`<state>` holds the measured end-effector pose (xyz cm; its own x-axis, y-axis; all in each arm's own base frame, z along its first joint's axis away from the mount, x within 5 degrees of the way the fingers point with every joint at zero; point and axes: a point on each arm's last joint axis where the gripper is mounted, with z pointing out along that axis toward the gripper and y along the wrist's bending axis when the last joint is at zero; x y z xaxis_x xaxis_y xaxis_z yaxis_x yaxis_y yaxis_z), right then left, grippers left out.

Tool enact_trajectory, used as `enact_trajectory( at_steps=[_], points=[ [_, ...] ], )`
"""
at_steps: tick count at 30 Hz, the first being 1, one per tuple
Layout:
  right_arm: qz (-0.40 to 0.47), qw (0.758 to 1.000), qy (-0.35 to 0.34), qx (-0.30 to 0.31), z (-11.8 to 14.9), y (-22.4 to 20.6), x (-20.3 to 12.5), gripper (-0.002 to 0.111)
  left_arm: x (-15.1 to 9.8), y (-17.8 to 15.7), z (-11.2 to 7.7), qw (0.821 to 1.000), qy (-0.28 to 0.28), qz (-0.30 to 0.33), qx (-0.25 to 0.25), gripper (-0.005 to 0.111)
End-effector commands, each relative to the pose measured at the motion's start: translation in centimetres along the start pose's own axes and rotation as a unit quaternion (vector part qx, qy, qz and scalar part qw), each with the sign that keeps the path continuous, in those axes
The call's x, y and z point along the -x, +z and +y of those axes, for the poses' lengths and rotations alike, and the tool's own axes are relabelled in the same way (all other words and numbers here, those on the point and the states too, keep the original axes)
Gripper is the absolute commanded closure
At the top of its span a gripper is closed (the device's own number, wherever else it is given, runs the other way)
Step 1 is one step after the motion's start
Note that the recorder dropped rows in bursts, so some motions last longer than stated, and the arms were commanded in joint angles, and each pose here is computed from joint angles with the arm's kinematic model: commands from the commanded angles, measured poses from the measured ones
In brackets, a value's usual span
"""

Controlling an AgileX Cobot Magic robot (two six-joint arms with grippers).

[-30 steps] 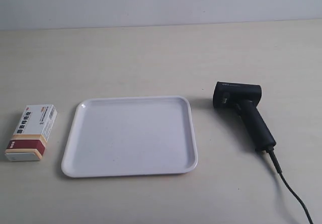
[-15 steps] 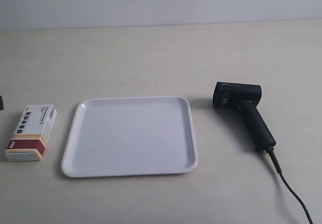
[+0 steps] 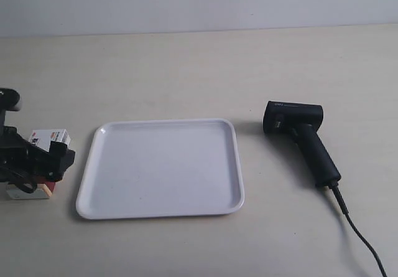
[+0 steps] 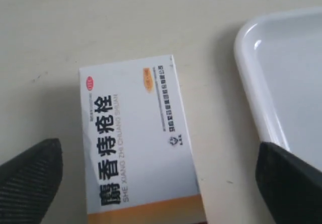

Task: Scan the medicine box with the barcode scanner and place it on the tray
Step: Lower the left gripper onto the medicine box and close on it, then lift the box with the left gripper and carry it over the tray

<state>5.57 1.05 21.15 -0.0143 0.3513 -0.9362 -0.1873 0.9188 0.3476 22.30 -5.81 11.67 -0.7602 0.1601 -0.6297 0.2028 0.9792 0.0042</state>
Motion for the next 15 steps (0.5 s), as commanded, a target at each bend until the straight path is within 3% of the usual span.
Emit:
enact_trajectory(
  at_steps=[1,5,8,15],
  points=[
    [-0.004,1.000,-0.010,-0.002,0.0,-0.1,0.1,0.108,-0.2,1.3,0.0,1.000,0.011,-0.008,0.005,0.003],
    [-0.004,1.000,-0.010,-0.002,0.0,-0.1,0.1,0.108,-0.8,2.0,0.0,1.000,0.013,0.004,0.007,0.005],
    [-0.004,1.000,-0.010,-0.002,0.0,-0.1,0.1,0.108,-1.1,2.4,0.0,1.000,0.013,0.009,0.009,0.020],
    [-0.004,1.000,-0.010,-0.002,0.0,-0.1,0.1,0.108,0.2,1.6,0.0,0.999,0.019,-0.034,0.009,0.099]
  ],
)
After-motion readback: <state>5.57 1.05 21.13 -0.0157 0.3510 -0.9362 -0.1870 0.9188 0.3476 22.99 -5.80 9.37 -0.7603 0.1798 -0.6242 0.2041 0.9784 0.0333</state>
